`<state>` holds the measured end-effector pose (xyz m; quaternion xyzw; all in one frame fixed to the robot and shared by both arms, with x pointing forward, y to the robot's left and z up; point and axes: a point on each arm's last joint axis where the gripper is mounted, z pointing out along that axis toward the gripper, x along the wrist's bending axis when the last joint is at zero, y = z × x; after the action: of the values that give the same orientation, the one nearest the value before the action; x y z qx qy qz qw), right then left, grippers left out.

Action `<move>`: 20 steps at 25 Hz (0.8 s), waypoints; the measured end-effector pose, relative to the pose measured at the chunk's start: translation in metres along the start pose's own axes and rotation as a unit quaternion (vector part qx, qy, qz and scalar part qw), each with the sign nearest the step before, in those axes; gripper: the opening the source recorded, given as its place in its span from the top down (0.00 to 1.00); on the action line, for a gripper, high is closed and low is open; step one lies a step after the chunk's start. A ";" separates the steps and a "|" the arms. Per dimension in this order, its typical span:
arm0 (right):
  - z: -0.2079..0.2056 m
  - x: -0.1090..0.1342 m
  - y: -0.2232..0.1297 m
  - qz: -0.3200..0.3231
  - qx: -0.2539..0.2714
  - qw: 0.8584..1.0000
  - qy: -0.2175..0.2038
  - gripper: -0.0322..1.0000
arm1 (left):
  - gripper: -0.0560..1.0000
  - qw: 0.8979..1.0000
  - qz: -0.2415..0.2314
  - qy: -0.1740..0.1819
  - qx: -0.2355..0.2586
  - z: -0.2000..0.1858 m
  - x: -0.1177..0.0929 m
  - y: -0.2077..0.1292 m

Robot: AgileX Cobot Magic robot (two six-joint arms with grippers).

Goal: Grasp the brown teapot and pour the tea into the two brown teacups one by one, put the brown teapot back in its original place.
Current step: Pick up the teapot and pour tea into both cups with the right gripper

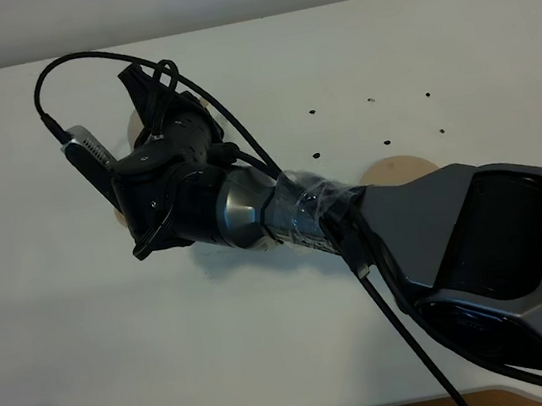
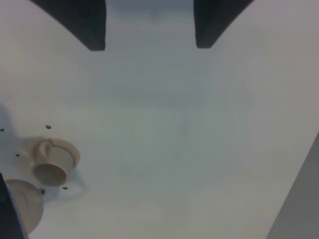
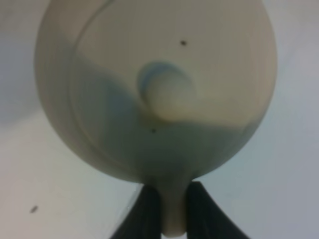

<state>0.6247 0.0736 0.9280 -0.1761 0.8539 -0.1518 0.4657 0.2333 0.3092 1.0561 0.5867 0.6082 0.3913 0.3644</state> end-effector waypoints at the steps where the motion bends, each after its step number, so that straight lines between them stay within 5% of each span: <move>1: 0.000 0.000 0.000 -0.005 0.001 1.000 -0.002 0.85 | 0.53 1.000 0.000 0.000 0.000 0.000 0.000 0.000; 20: 0.004 0.001 0.007 -0.085 0.009 0.996 -0.039 0.85 | 0.53 1.000 0.000 0.000 0.000 0.000 0.000 0.000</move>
<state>0.6266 0.0794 0.9225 -0.2496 0.8156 -0.1910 0.4858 0.2333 0.3092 1.0561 0.5867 0.6082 0.3913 0.3644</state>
